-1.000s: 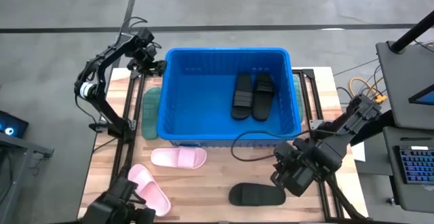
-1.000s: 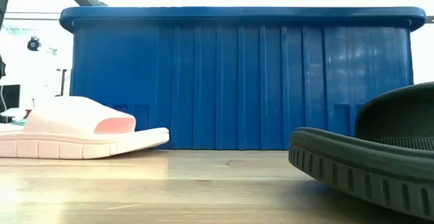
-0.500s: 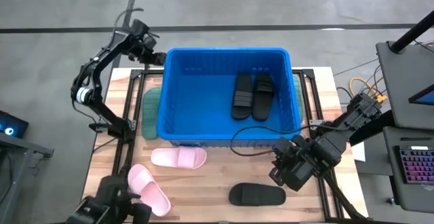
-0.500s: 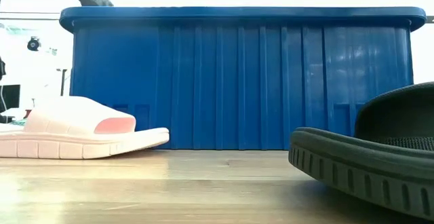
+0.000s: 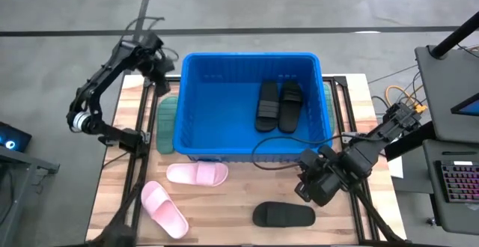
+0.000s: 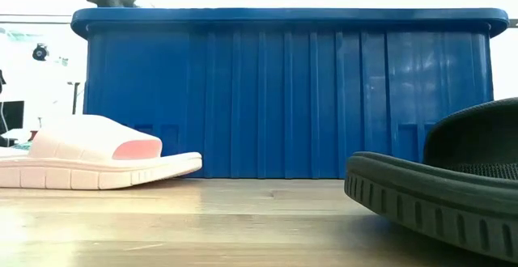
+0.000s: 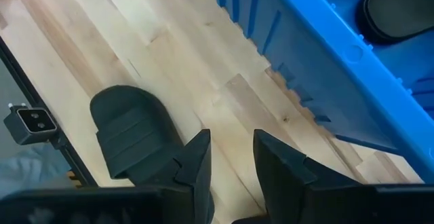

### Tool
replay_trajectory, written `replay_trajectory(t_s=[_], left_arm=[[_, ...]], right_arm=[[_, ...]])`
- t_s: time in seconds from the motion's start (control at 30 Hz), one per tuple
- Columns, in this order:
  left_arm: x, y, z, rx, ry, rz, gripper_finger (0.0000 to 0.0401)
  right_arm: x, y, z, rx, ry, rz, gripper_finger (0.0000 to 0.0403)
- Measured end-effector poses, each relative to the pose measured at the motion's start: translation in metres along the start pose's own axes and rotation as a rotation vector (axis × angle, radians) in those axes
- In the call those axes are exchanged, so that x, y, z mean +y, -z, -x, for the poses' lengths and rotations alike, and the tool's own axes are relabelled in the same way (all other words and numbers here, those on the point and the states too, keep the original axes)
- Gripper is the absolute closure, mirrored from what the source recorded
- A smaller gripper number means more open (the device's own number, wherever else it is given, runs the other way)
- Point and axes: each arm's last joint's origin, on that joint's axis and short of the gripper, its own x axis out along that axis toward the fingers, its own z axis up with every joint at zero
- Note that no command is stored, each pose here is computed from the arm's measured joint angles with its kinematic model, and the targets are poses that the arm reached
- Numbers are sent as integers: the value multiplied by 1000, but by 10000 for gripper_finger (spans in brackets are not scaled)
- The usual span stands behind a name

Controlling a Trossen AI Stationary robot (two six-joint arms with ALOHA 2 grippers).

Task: Pick and place slides into bin
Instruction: Put the green left slipper into the blue bin

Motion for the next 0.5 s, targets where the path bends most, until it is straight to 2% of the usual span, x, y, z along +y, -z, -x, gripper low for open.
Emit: replay_trajectory(t_s=[0.07, 0.2, 0.43, 0.5], left_arm=[[-6, 7, -4, 59, -1, -2, 199], [-18, 21, -8, 47, -3, 1, 207], [-21, 36, -42, 87, 38, 107, 219], [-19, 35, -53, 85, 39, 174, 219]], right_arm=[[0, 0, 0, 4, -1, 4, 300], [0, -1, 0, 3, -3, 12, 295], [0, -4, -1, 1, -10, 29, 297], [1, -6, -1, 0, -18, 24, 298]])
